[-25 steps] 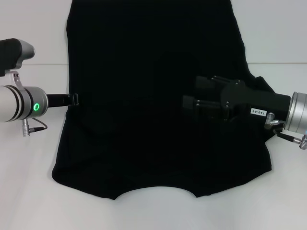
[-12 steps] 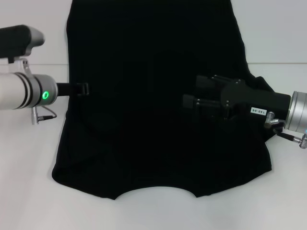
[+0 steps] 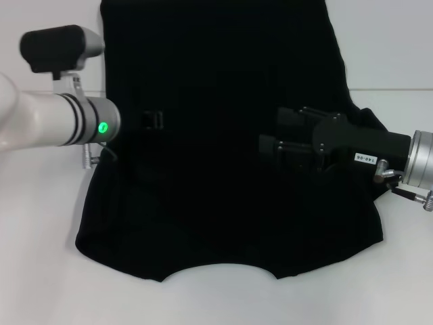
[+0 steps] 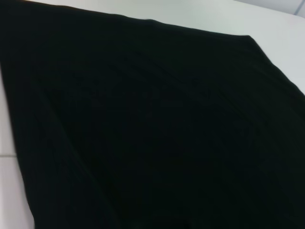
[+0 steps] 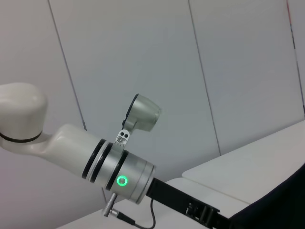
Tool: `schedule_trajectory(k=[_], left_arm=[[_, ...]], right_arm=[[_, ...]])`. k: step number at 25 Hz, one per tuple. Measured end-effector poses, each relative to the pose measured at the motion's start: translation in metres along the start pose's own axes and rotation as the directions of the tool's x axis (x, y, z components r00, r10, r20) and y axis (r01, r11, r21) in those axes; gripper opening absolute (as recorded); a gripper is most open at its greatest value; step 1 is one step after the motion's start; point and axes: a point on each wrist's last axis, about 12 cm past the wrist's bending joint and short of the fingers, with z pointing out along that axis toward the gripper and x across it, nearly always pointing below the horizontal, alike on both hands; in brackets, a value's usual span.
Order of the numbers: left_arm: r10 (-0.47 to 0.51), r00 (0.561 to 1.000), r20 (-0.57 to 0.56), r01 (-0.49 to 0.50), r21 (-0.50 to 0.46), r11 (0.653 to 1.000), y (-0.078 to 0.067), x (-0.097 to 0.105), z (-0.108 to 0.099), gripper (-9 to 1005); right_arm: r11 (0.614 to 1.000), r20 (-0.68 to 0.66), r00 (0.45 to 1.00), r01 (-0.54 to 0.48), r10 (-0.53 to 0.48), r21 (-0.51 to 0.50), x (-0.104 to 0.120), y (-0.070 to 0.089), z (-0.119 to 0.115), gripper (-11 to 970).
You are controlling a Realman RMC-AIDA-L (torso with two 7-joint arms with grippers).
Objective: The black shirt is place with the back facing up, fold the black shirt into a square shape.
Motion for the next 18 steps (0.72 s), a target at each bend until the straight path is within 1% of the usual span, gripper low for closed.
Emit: schedule_trajectory(k=[4, 6, 8, 12, 13, 18], left_arm=[[0.016, 1.0, -0.02, -0.015, 0.028, 1.0, -0.012, 0.003, 0.005, 94], [0.017, 1.0, -0.021, -0.016, 0.037, 0.999, -0.015, 0.003, 0.006, 103], [0.014, 1.0, -0.016, -0.013, 0.036, 0.999, -0.014, 0.002, 0.005, 113], [0.012, 1.0, -0.016, -0.011, 0.037, 0.999, -0.012, 0.001, 0.004, 264], [0.008, 1.0, -0.024, -0.007, 0.05, 0.999, -0.013, 0.001, 0.003, 302], [0.007, 0.998, -0.07, 0.004, 0.154, 0.988, -0.029, 0.004, 0.002, 500]], right_arm=[[1.0, -0.002, 1.0, 0.002, -0.002, 0.003, 0.0, -0.001, -0.001, 877], [1.0, -0.003, 1.0, 0.004, -0.004, 0.006, -0.001, -0.002, -0.002, 877], [1.0, -0.004, 1.0, 0.006, -0.006, 0.008, -0.001, -0.003, -0.003, 877], [1.0, -0.006, 1.0, 0.012, -0.012, 0.016, -0.003, -0.005, -0.006, 877], [1.0, -0.006, 1.0, 0.014, -0.014, 0.018, -0.004, -0.006, -0.007, 877], [0.998, 0.013, 1.0, 0.012, -0.013, 0.055, -0.013, -0.014, -0.016, 877]])
